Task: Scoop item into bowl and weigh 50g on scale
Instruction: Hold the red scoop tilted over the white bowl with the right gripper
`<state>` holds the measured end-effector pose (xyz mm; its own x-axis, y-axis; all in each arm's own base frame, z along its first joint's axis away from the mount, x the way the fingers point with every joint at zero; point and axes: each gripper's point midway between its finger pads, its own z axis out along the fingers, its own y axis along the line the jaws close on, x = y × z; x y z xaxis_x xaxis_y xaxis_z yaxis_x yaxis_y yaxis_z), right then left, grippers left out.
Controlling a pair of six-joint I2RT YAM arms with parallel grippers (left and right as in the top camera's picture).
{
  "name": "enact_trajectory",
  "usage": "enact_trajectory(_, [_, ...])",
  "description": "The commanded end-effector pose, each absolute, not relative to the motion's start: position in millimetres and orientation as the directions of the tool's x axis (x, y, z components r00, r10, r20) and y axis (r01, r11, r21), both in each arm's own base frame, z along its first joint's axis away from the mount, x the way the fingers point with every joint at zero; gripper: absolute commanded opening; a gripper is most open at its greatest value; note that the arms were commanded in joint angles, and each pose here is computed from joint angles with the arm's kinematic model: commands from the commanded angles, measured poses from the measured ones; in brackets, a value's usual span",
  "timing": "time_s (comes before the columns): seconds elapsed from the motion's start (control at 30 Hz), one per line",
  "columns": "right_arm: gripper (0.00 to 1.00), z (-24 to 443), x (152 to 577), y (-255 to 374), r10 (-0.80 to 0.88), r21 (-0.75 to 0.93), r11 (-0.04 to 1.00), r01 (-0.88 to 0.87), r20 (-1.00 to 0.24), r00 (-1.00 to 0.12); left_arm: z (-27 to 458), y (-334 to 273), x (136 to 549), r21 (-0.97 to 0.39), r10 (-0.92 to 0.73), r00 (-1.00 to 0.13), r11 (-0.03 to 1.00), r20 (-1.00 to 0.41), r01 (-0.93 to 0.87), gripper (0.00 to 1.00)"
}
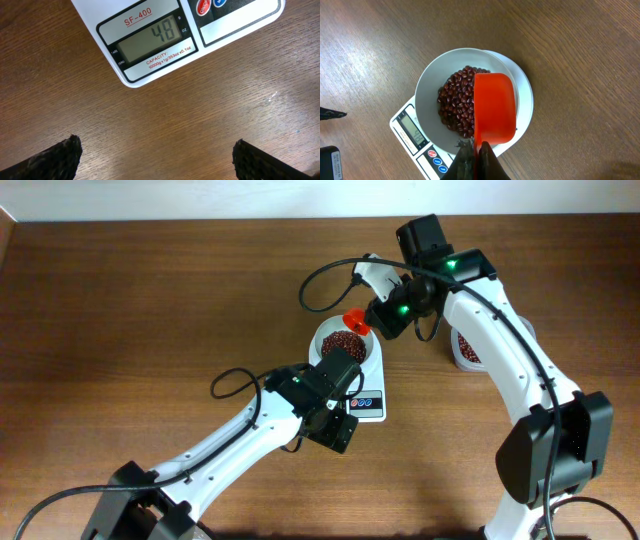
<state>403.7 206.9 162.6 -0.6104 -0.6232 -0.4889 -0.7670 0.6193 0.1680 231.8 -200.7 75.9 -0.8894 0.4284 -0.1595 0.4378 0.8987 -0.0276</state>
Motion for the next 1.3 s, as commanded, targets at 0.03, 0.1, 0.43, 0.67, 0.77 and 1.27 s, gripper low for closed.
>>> enact_trajectory(0.03, [0.04, 184, 405, 210, -0.616, 0.136, 0.619, -0.774, -0.527, -0.586, 77, -199, 231, -0.019, 0.432, -0.887, 0.897, -0.166, 0.441, 0.99])
enact_trajectory(0.1, [0.04, 184, 405, 210, -0.616, 0.136, 0.619, -0.774, -0.526, -0.586, 77, -199, 231, -0.019, 0.432, -0.887, 0.897, -0.166, 0.441, 0.99])
enact_trajectory(0.43, [0.04, 184, 405, 210, -0.616, 0.136, 0.619, -0.774, -0.527, -0.585, 77, -199, 231, -0.019, 0.432, -0.887, 0.897, -0.166, 0.441, 0.99])
enact_trajectory(0.67, [0.04, 210, 405, 210, -0.588, 0.132, 0.637, -0.76, -0.555, -0.589, 77, -199, 231, -0.019, 0.432, -0.887, 0.897, -0.166, 0.441, 0.99])
enact_trajectory(0.77, [0.04, 211, 403, 209, -0.589, 0.133, 0.636, -0.76, -0.552, -0.59, 77, -199, 231, -0.019, 0.432, -0.887, 0.897, -0.166, 0.441, 0.99])
enact_trajectory(1.27, [0.04, 204, 390, 211, -0.649, 0.118, 0.594, -0.796, -0.515, -0.56, 77, -199, 231, -0.019, 0.432, -0.887, 0.897, -0.166, 0.441, 0.99])
